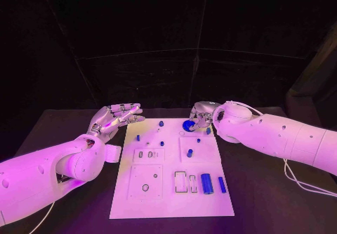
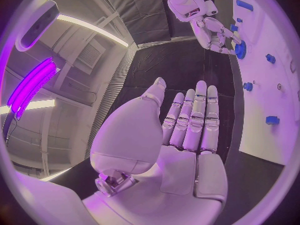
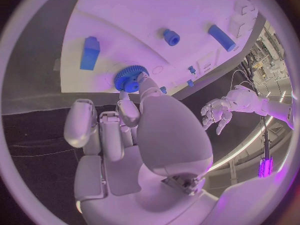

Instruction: Assemble the parts on the task board

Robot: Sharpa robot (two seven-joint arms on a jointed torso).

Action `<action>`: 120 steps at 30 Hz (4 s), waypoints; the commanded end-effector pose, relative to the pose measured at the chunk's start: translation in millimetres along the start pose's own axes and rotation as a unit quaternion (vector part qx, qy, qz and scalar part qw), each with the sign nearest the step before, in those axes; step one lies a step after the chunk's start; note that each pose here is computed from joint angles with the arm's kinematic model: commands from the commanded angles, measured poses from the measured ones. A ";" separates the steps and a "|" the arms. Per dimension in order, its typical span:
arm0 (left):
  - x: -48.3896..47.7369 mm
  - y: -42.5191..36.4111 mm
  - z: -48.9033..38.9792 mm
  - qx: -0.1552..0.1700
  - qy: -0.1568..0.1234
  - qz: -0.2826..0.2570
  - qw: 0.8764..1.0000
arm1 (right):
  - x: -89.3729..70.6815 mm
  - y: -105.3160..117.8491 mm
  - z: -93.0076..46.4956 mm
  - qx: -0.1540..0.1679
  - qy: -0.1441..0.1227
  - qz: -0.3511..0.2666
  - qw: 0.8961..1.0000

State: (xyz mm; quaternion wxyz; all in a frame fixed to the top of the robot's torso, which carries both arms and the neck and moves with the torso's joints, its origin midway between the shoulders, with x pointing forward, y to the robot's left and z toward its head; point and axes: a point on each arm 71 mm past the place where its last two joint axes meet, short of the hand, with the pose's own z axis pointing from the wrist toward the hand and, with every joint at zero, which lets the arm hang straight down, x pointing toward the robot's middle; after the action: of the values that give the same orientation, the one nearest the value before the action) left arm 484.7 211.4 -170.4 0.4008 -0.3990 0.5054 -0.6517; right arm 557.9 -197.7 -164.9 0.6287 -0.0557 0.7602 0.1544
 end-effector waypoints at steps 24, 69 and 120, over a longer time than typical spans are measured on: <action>1.1 -0.6 0.8 0.001 0.007 -0.002 1.000 | 2.1 4.8 2.2 -0.009 0.012 -0.017 1.000; 1.5 0.0 1.8 -0.001 0.009 -0.002 1.000 | 8.6 108.3 1.8 -0.122 -0.090 -0.024 0.988; -0.6 0.9 2.5 -0.004 0.006 -0.001 1.000 | 34.3 117.7 18.0 -0.081 0.003 0.001 0.997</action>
State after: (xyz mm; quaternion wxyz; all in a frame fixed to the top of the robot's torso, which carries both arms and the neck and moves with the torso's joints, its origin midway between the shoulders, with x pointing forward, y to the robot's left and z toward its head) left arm 487.5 211.8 -172.4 0.3983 -0.4016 0.5101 -0.6480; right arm 535.2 -76.9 -178.4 0.6459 -0.1131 0.7250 0.2105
